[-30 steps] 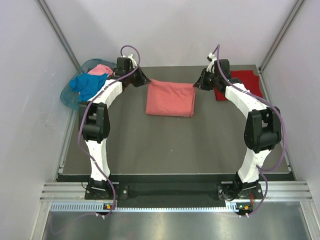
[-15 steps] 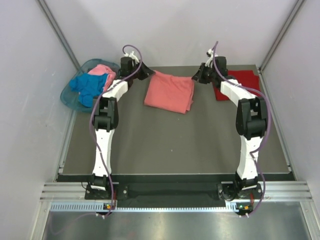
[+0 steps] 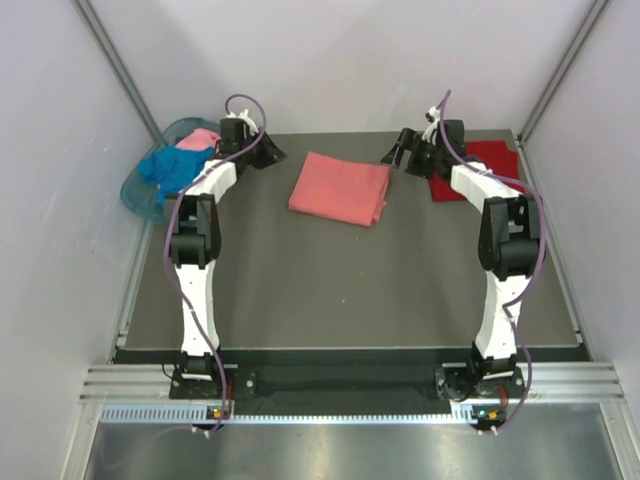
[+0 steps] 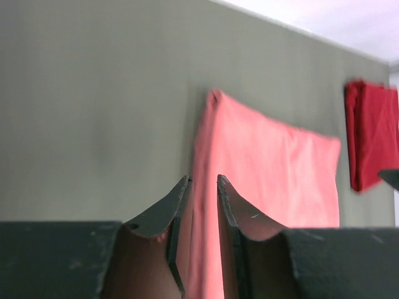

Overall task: Fold and stack the t-shirts
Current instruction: Fold the tshirt

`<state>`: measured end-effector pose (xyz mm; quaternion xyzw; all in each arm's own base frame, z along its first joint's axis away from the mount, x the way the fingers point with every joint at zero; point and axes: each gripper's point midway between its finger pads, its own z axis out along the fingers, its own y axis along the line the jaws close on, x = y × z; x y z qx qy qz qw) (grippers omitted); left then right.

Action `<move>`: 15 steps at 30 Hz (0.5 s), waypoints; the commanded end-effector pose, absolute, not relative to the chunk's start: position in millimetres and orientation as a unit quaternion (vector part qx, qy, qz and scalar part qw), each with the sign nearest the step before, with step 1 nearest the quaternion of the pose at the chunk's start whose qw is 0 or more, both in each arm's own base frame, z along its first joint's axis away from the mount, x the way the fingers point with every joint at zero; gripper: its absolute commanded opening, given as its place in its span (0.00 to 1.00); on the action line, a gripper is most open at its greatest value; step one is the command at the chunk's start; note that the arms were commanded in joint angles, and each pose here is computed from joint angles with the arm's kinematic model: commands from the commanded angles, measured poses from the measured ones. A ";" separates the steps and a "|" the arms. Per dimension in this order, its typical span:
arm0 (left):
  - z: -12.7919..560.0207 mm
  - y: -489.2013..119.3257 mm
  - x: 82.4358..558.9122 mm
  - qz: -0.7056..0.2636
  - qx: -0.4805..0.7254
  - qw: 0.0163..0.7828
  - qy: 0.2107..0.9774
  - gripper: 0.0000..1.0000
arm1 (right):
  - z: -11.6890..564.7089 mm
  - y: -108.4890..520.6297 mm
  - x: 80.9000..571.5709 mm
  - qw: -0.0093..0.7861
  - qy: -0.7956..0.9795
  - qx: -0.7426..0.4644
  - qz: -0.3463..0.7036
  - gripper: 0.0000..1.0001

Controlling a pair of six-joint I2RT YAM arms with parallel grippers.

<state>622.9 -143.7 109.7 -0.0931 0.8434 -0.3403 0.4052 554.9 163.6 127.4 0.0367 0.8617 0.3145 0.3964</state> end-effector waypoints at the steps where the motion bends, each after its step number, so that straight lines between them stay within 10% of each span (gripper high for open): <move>1: 145.1 -173.8 579.4 -0.357 -0.018 0.404 0.842 0.26 | 180.1 189.3 520.6 0.408 0.845 -0.013 0.345 1.00; 15: 46.3 -206.8 513.2 -0.337 0.002 0.303 0.892 0.23 | 107.0 253.2 473.9 0.295 0.836 -0.049 0.459 0.97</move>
